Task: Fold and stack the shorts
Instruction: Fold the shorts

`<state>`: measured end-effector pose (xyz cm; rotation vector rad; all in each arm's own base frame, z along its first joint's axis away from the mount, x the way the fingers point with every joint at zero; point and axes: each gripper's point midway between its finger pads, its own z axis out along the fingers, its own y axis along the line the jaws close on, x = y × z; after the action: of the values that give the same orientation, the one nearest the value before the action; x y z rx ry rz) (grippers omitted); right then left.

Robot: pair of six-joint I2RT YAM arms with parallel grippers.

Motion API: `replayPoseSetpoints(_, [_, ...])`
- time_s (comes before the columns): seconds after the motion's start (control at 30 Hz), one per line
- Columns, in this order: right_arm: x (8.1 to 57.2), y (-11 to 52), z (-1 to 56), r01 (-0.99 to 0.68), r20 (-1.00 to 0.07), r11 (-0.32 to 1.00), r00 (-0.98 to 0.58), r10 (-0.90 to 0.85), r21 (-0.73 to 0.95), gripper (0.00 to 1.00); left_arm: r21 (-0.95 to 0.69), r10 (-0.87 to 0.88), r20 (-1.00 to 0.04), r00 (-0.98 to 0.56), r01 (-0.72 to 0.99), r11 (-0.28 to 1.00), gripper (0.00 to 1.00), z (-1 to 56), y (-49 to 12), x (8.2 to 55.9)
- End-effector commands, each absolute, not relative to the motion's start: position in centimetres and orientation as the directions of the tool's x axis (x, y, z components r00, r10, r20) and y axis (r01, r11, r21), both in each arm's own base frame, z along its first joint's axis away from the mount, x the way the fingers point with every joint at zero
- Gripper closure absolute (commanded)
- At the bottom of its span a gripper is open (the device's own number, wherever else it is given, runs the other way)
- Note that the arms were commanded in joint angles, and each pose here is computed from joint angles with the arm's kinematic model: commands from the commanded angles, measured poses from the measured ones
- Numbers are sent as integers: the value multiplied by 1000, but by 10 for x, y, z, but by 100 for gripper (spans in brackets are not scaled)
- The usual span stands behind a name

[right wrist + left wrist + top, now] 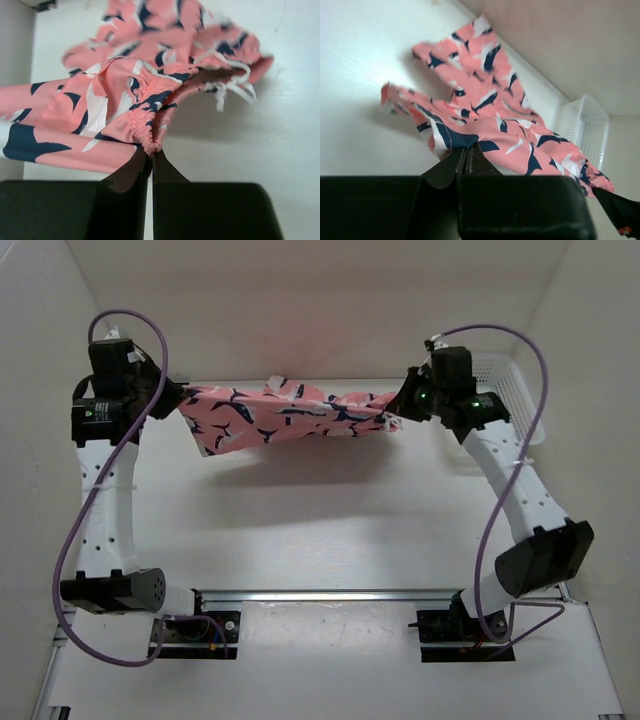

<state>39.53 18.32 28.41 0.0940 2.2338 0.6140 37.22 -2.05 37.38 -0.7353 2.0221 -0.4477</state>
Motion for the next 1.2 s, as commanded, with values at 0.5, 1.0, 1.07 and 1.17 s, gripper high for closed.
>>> replayPoseSetpoints(0.5, [197,113,580,-476,-951,825,-101,293,305,100,-583,-550,-751,366,24,812,90,648,7,124])
replayPoseSetpoints(1.0, [264,71,427,-30,-901,961,-358,247,276,100,-540,-539,-841,34,-91,837,90,558,3,280])
replayPoseSetpoints(1.07, [297,79,402,-15,-892,967,-390,227,252,100,-526,-535,-844,-36,-134,840,90,531,6,309])
replayPoseSetpoints(1.17, [345,95,346,11,-843,976,-501,195,219,100,-506,-536,-832,-144,-199,839,90,481,10,363])
